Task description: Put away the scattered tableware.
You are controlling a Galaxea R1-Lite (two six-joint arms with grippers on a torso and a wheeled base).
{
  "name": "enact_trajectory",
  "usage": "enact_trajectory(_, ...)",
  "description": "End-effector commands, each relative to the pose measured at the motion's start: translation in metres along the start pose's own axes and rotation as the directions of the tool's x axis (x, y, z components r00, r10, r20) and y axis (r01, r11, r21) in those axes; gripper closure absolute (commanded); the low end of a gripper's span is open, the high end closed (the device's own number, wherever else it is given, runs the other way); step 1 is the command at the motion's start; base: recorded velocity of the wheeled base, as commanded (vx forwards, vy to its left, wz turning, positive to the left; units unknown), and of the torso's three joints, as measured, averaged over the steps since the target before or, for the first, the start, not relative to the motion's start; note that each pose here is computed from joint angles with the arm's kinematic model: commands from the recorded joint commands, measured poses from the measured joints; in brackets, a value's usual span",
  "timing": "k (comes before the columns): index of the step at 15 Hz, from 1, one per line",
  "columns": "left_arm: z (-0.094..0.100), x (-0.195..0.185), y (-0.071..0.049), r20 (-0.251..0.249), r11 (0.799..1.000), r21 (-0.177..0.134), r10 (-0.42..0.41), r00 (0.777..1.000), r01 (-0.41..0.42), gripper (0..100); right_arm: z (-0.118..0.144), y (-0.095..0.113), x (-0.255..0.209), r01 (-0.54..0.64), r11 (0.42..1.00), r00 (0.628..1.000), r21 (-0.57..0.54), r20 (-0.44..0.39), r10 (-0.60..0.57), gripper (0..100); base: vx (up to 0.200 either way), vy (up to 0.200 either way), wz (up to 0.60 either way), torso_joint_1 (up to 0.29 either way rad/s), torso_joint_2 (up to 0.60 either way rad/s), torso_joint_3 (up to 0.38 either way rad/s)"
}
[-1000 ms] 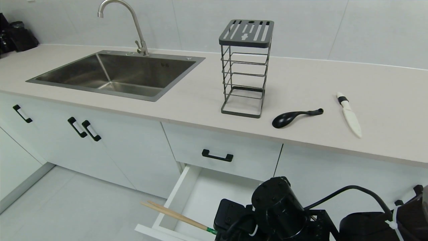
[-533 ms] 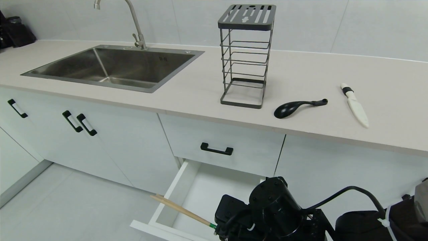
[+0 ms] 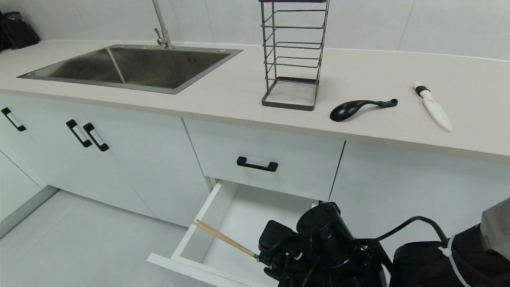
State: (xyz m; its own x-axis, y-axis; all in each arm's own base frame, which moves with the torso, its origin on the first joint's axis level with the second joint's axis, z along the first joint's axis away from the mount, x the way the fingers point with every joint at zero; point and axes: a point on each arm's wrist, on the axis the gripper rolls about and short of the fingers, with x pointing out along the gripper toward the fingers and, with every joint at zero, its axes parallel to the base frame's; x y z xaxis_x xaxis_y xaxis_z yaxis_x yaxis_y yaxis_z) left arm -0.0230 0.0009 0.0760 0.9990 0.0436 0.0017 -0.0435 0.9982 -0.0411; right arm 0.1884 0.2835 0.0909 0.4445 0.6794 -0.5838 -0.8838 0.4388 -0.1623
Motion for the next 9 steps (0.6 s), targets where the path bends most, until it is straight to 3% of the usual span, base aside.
enact_trajectory(1, 0.000, 0.000, 0.000, 0.000, 1.000, 0.000, 0.001, 1.000, -0.001, 0, 0.011, -0.011, 0.007, 0.029, 1.000, 0.999, 0.006, 0.035, -0.029, 100, 0.000, 0.000, 0.00, -0.080, 0.14, 0.061)
enact_trajectory(4, 0.000, 0.000, 0.000, 0.000, 1.000, 0.000, -0.001, 1.000, 0.001, 0, 0.029, -0.026, 0.015, 0.067, 0.998, 0.993, -0.006, 0.093, -0.066, 100, 0.000, 0.000, 0.00, -0.111, 0.16, 0.064)
enact_trajectory(9, 0.000, 0.000, 0.000, 0.000, 1.000, 0.000, -0.001, 1.000, 0.001, 0, 0.022, -0.039, 0.033, 0.095, 0.995, 0.993, -0.035, 0.067, -0.093, 100, 0.000, 0.000, 0.00, -0.191, 0.27, 0.116)
